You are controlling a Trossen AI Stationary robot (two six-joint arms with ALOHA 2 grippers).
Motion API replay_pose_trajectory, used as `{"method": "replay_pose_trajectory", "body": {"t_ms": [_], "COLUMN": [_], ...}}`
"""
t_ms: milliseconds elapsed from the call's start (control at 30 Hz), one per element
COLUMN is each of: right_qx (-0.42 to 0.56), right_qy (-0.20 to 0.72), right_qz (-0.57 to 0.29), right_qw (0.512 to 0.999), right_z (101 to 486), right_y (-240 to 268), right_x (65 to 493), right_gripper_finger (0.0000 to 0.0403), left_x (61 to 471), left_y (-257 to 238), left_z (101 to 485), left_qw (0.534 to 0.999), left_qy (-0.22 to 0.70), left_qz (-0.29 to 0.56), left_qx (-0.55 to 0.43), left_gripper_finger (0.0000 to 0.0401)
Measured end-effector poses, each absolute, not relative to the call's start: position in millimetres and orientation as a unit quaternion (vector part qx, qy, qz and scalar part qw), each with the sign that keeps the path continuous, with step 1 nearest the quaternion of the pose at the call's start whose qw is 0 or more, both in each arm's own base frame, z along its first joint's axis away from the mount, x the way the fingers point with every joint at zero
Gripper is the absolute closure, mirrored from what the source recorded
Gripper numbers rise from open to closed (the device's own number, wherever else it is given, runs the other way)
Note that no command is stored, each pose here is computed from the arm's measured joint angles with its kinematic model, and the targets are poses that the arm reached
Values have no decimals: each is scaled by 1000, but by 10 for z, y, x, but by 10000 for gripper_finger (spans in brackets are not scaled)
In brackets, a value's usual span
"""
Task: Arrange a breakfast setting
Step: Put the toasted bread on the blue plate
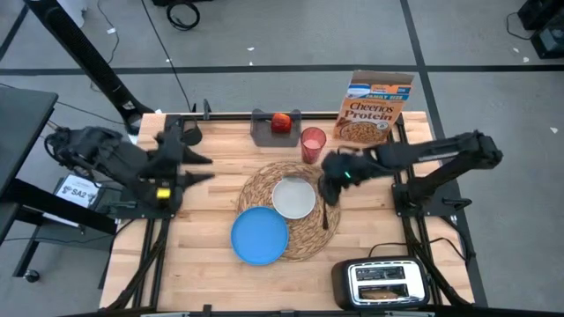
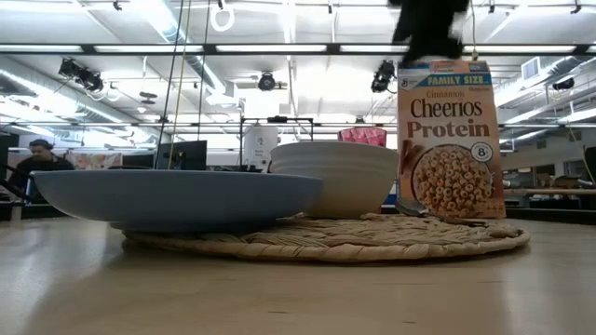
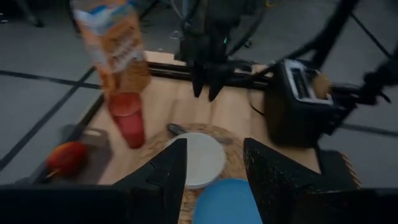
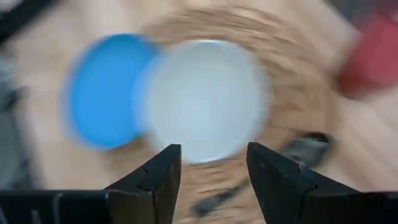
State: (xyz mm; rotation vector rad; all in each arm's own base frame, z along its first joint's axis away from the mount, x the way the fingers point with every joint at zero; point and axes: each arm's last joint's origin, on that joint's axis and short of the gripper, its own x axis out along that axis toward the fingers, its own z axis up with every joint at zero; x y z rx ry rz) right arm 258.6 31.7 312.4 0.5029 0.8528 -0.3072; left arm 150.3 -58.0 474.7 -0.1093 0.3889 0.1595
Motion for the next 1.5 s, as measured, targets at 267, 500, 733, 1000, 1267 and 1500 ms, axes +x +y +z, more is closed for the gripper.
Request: {"method": "replay_pose_trajectory", "body": {"t_ms": [267,500,733,1000,1267,1500], "right_qx": [171,120,84,80,-9,-16], "right_qy": [366,443,547,563,574,577], "right_qz": [-7,54,55,91,70,52], "right_qw": [915,887,831,817,816,815], "right_z": [3642,3626,3493,3447,3120,3033], "right_y": [1483,2230,2572,2789,2999,3022], "right_x": [2388,2196,1754,1458,1480,1542], "right_gripper_finger": [213,211,176,167,173,203], "left_x": [1837,1974,2220,2428,2464,2465], "left_y": [-1026,-1362,-1725,-1912,-1900,-1894], "left_z": [4616,4511,4288,4141,4142,4143], "left_qw": [977,972,962,962,967,968], "left_qy": [209,217,238,227,209,205], "left_qz": [23,-5,-6,16,41,49], "left_qx": [-37,-86,-132,-150,-141,-138], "left_gripper_finger": [245,245,245,245,245,245]}}
